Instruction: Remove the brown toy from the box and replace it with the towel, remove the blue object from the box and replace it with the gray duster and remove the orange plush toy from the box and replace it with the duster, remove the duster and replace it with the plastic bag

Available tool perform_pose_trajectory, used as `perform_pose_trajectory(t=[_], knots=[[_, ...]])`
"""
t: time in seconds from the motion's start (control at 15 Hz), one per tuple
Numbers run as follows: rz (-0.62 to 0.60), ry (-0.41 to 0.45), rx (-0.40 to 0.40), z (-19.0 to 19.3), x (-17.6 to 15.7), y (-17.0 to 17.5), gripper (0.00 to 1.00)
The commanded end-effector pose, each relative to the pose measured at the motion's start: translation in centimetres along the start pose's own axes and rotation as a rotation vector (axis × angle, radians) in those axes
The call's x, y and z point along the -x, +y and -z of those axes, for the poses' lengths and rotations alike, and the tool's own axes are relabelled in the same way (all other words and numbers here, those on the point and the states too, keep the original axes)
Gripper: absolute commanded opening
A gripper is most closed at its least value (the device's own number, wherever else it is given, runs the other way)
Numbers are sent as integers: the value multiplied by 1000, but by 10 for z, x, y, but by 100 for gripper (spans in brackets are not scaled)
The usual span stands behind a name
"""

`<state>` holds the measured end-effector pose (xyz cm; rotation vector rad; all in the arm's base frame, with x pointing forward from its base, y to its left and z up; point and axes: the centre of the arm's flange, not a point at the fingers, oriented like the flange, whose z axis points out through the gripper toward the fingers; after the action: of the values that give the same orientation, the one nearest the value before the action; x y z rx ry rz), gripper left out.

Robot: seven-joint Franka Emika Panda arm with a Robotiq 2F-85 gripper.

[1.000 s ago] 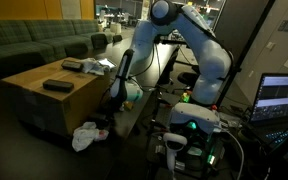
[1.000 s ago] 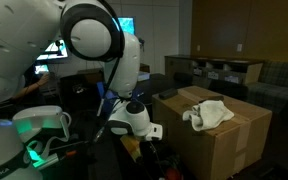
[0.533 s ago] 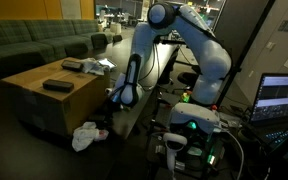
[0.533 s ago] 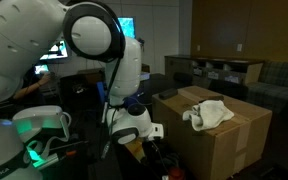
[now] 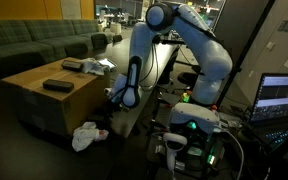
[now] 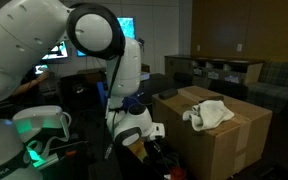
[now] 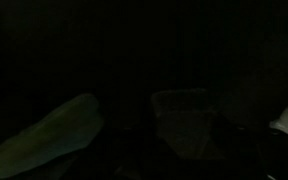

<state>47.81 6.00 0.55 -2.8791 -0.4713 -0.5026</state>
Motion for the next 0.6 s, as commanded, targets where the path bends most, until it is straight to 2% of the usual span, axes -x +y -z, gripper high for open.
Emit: perform_pose_trajectory(t=[0.0,0.53], knots=[[11,19,35,10,-5,-4,32],[53,-92,42,55,-9,-15,32]])
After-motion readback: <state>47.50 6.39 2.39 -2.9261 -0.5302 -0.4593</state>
